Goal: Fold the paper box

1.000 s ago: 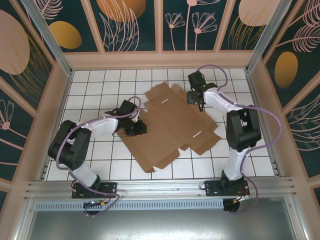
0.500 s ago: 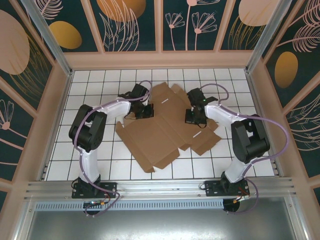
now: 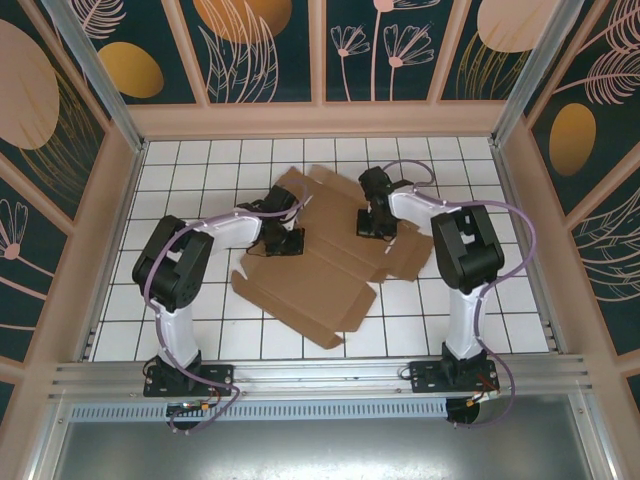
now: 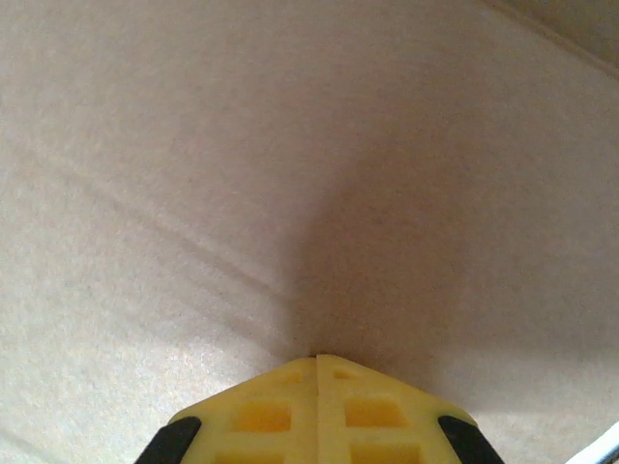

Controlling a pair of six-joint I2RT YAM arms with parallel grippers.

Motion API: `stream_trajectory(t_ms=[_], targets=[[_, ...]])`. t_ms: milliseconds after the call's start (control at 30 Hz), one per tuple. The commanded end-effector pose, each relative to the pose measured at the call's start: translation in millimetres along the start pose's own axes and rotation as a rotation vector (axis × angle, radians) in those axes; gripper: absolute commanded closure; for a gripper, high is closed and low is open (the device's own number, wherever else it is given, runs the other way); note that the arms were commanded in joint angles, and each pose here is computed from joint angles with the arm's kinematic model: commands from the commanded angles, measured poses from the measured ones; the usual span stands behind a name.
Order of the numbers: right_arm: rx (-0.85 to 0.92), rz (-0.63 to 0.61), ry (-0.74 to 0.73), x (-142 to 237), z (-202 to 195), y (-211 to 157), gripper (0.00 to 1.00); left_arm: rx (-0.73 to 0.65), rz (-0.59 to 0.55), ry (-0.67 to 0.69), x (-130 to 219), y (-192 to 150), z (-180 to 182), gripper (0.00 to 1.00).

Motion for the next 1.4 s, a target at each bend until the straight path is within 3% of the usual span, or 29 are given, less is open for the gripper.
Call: stream_trajectory(t_ms=[0, 300, 600, 733, 933, 1100, 1200, 1367], targets=[[0.007, 0.043, -0.036, -28, -4, 3, 0.95, -0.001, 0.127, 0.033, -6, -44, 8, 1.0], [0.062, 0.085, 0.071, -35, 27, -2, 0.92, -0.019, 0.154, -0.018, -4, -72, -19, 1.0], [0.125, 0.115, 0.131, -27, 36, -19, 0.9, -0.012, 0.123, -0.1, 3, -65, -38, 1.0], [0.14, 0.093, 0.132, -19, 38, -14, 0.9, -0.042, 0.091, -0.043, 9, -52, -34, 1.0], [0.173, 0.066, 0.168, 2, 43, 3, 0.87, -0.06, -0.039, -0.161, 37, -3, -71, 0.98], [0.097, -0.07, 0.321, 57, 46, 48, 0.79, -0.035, -0.211, -0.157, 68, 81, -84, 0.99], [0.043, -0.157, 0.359, 79, 34, 77, 0.71, 0.042, -0.258, -0.172, 59, 131, -79, 1.0], [-0.066, -0.249, 0.384, 94, 11, 120, 0.67, 0.098, -0.273, -0.186, 17, 189, -68, 1.0]])
Point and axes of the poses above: each hand's point on the last joint's axis, 136 mm out from that joint toward the fingers, its own x axis back along the fingers, its own z axis along the line the jaws close on, y = z × x, the point moved 2 cm from there along x, back along the fingers, and after that the axes turned 12 degrees about -x, right-handed, at the moved point
